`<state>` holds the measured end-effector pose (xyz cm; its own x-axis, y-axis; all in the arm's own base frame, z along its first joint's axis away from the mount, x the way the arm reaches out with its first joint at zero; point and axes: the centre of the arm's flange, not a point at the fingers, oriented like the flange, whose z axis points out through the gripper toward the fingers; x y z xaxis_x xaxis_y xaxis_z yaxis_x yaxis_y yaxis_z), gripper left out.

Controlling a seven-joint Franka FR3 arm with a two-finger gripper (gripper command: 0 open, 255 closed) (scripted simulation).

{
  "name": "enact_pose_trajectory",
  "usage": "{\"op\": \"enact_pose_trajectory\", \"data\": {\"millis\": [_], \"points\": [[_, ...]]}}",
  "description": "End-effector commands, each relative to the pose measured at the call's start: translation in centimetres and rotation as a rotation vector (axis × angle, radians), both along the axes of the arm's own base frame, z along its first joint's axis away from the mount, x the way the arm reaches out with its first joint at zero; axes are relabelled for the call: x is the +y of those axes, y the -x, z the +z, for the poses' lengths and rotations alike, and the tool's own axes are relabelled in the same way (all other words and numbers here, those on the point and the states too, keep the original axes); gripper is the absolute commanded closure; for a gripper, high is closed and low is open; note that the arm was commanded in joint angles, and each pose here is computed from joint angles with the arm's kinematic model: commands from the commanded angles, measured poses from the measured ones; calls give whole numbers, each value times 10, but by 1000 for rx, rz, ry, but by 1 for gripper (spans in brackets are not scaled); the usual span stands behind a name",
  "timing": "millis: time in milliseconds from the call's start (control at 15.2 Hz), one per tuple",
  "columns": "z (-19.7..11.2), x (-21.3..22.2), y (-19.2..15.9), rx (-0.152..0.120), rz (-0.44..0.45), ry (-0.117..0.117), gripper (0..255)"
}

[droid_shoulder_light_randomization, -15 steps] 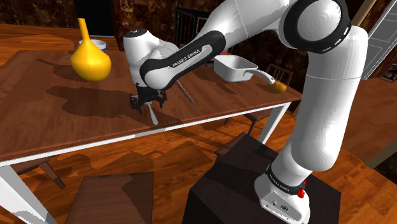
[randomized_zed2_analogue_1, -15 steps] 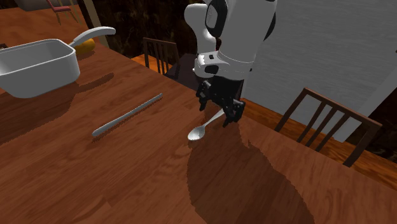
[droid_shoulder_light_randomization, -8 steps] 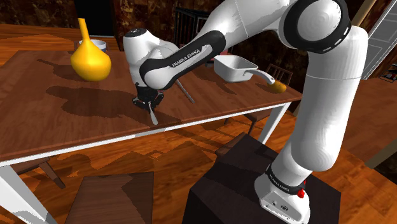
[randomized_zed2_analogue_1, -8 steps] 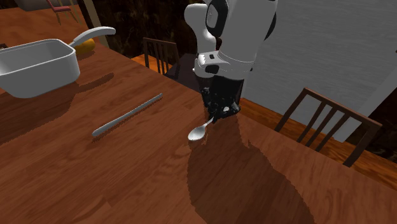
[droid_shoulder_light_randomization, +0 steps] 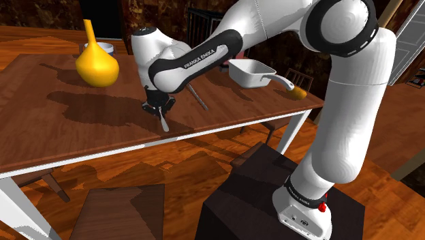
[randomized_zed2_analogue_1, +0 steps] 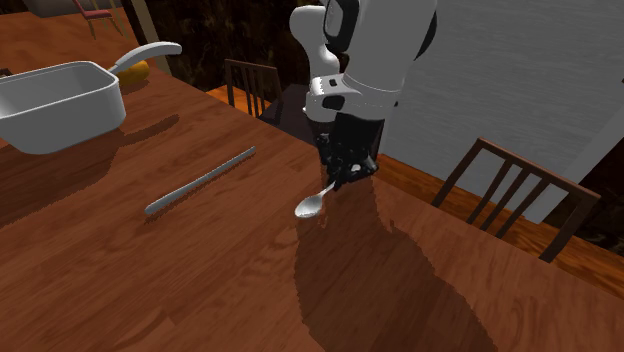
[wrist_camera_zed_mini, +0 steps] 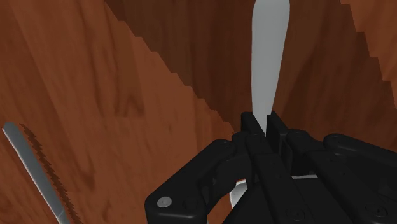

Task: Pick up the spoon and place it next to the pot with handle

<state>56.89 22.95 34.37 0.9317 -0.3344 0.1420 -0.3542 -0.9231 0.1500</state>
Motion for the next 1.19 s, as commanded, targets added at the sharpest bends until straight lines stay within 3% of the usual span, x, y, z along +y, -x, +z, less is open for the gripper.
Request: {"op": "enact_pose_trajectory", "data": {"millis": [0,1122], "points": [[10,-1,1,0,0,0,255],[100,-1,1,0,0,0,255]]}}
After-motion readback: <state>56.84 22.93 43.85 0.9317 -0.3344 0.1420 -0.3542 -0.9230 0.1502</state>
